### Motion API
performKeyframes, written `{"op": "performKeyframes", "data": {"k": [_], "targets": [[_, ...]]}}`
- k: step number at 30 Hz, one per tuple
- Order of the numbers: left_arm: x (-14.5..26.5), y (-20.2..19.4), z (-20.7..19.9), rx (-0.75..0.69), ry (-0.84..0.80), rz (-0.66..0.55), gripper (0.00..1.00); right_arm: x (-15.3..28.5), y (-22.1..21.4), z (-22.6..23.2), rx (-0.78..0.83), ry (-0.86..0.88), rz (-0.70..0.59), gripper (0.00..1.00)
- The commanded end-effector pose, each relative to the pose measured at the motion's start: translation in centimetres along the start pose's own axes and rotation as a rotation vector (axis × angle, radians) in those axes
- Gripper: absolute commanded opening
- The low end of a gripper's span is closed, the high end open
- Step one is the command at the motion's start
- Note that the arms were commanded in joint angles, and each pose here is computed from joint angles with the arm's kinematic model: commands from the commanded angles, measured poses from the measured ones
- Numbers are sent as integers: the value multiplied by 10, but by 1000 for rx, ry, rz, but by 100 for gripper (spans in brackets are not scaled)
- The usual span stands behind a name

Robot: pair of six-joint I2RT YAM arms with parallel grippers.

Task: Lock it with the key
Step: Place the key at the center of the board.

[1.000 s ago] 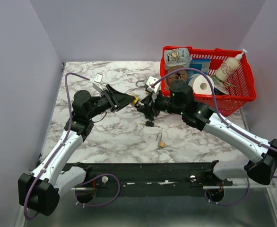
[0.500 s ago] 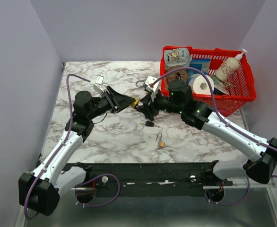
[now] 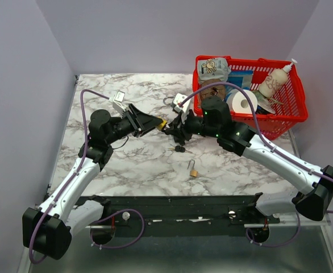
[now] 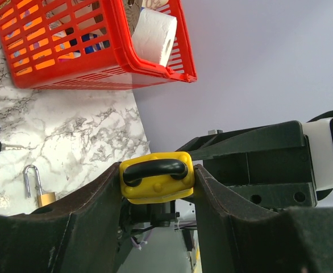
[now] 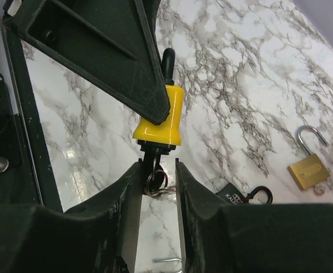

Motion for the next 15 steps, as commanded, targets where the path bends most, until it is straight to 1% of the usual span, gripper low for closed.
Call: {"op": "performKeyframes", "data": {"k": [1,4,5,7,8,10,15], "targets": [[5,-1,-19,-36,-65,8,0,-1,-1,2,14,26,10,38],[4,0,-20,-31,-67,6,0,-2,0,1,15,25,9,33],[3,0,-20,-32,-69,6,0,-2,1,0,16,25,4,28],[3,0,-20,-30,-67,6,0,-3,2,1,18,29,2,22],[3,0,-20,-28,-69,6,0,-3,2,1,18,30,2,11],[3,1,-21,-28,-69,2,0,-2,1,1,20,30,2,2],[3,10,-18,-21,-56,-41,0,5,-3,3,14,10,12,1]]}}
Point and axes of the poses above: each gripper's point midway between its finger pads, its own x axis back along the fingers, its own z axis along the line the jaws close on, y = z × x, the point moved 5 cm from there along x, back along the fingers, and after that the axes turned 14 degrees about x, right-handed, at the moved point
